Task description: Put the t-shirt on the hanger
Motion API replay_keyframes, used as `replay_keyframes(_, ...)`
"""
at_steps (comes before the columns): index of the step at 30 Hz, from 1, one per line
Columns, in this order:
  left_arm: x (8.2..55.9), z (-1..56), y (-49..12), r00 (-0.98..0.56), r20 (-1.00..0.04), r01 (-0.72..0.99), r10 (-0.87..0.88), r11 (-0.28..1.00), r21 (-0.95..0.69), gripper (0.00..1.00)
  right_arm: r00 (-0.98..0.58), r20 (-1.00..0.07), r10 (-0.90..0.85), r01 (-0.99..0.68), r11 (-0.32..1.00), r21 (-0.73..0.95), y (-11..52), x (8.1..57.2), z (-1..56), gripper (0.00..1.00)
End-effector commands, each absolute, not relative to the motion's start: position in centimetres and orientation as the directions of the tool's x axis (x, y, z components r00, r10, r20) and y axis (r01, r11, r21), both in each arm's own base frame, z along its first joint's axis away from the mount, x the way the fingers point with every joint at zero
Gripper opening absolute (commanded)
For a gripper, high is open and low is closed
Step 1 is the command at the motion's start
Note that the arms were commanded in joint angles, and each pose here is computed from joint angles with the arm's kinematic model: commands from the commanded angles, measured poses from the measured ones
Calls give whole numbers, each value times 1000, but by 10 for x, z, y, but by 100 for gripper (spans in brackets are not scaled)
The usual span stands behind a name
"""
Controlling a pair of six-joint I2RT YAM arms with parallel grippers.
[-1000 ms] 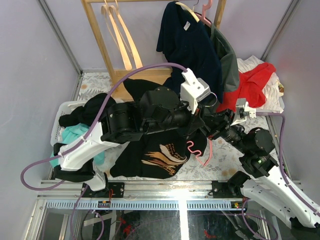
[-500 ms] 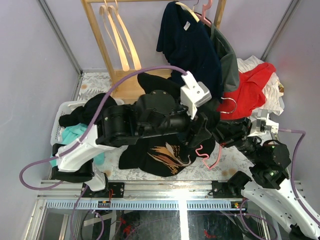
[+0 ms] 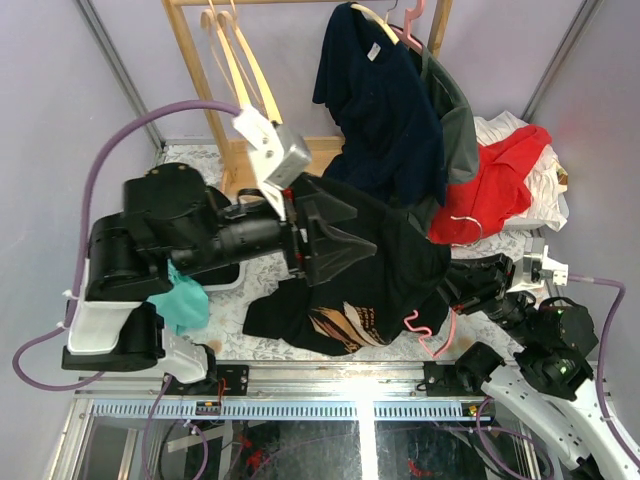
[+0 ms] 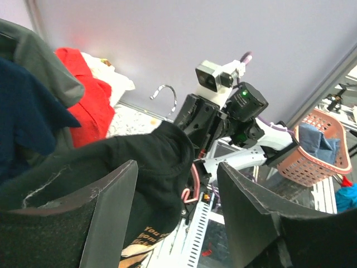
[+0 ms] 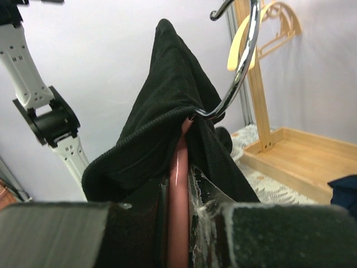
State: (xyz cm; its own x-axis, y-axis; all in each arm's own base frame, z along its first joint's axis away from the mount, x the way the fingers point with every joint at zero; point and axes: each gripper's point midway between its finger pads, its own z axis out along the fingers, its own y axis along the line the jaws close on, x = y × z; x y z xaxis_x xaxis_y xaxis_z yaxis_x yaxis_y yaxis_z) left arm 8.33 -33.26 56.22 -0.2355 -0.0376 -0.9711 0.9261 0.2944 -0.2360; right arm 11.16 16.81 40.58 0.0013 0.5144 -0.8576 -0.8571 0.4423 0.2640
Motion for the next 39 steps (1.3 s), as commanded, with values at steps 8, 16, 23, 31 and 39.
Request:
replay_keyframes(8, 129, 562, -298, -78, -997, 837, -5, 543, -68, 63, -80, -888, 453, -927, 294, 234, 165, 59, 411, 0)
replay_keyframes(16, 97, 521, -339, -113, -982, 940, 150, 336, -57, 76, -147, -882, 449, -953, 173, 247, 172, 40, 408, 0)
replay_keyframes(23, 64, 488, -353, -153, -956, 981, 252, 159, -115, 77, -197, -898, 393, -972, 41, 231, 187, 26, 408, 0)
replay_keyframes(31, 38, 455, -355, -224, -912, 974, 344, 61, -217, 75, -224, -919, 324, -974, -59, 217, 196, 14, 401, 0)
replay_keyframes(39, 33, 432, -354, -281, -872, 959, 400, 76, -274, 68, -217, -927, 307, -976, -94, 198, 196, 7, 402, 0)
